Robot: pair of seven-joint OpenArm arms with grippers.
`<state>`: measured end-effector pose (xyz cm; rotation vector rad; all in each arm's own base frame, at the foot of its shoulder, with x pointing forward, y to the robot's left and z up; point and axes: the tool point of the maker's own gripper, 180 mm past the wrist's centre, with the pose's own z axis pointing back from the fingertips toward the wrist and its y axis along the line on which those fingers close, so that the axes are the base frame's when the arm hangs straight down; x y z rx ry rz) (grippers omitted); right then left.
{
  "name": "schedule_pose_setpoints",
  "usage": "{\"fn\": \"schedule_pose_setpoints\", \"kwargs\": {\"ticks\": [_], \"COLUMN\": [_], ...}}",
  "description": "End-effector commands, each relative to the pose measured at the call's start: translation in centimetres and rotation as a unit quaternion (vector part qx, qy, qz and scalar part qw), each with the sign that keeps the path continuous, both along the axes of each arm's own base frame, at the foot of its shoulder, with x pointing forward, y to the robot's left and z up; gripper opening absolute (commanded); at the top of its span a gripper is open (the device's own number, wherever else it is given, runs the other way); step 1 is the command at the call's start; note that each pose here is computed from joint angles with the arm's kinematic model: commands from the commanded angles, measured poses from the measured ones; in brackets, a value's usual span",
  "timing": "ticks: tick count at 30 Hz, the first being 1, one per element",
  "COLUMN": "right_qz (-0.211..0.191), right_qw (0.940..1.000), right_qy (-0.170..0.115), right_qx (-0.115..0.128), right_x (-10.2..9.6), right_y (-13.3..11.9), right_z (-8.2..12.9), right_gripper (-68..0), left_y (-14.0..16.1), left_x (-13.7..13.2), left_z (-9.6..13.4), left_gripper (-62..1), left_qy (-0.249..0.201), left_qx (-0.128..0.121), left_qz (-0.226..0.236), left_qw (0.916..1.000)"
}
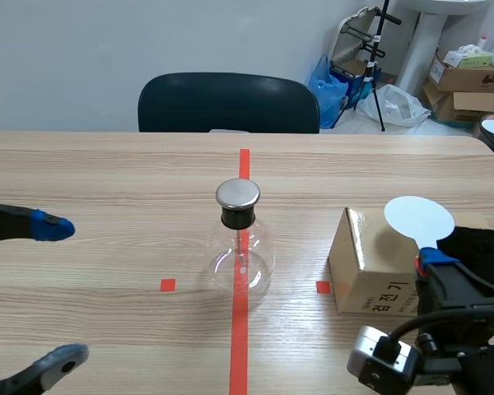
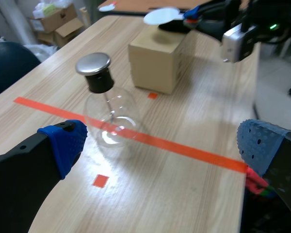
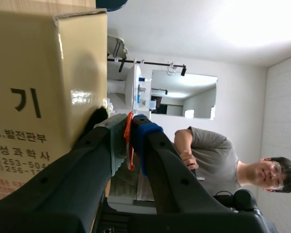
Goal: Do the electroscope experiment
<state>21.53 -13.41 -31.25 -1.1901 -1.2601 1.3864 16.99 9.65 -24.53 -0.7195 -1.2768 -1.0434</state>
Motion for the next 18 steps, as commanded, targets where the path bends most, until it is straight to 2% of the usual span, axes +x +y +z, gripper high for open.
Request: {"fn": "schedule_pose_setpoints", "kwargs": {"ticks": [1,3,8,12,16,18], "right_qz": [0.002,0.004,0.013,0.020,0.030,0.036], "right_qw": [0.9988,0.9984,0.9969,0.9956,0.9939,0.9932], "right_qy": [-0.049,-0.057,-0.078,-0.092,-0.106,-0.110], "right_qx": [-0.003,-0.003,-0.002,0.001,0.003,0.008], "right_x": [1.0,1.4,2.5,3.2,3.8,4.0], "right_y": [0.0,0.5,1.5,2.1,3.0,3.6], "right_z": [2.0,2.3,3.3,3.9,4.6,4.8], "right_gripper": [-66.4,-66.4,-66.4,-66.5,-66.4,-66.5], "left_y": [-0.9,-1.4,-2.3,-2.8,-3.2,-3.2], "left_x": [0.2,0.8,3.1,5.2,7.4,8.5], "left_z": [0.3,-0.2,-2.4,-4.5,-6.5,-7.6], "left_gripper": [1.4,1.4,-28.0,-41.7,-55.9,-57.3], "left_qy": [-0.002,-0.001,0.007,0.019,0.037,0.047], "left_qx": [-0.018,-0.013,0.020,0.039,0.043,0.041], "left_qz": [-0.006,-0.008,-0.004,0.005,0.020,0.030], "left_qw": [0.9998,0.9999,0.9998,0.9990,0.9982,0.9976]}}
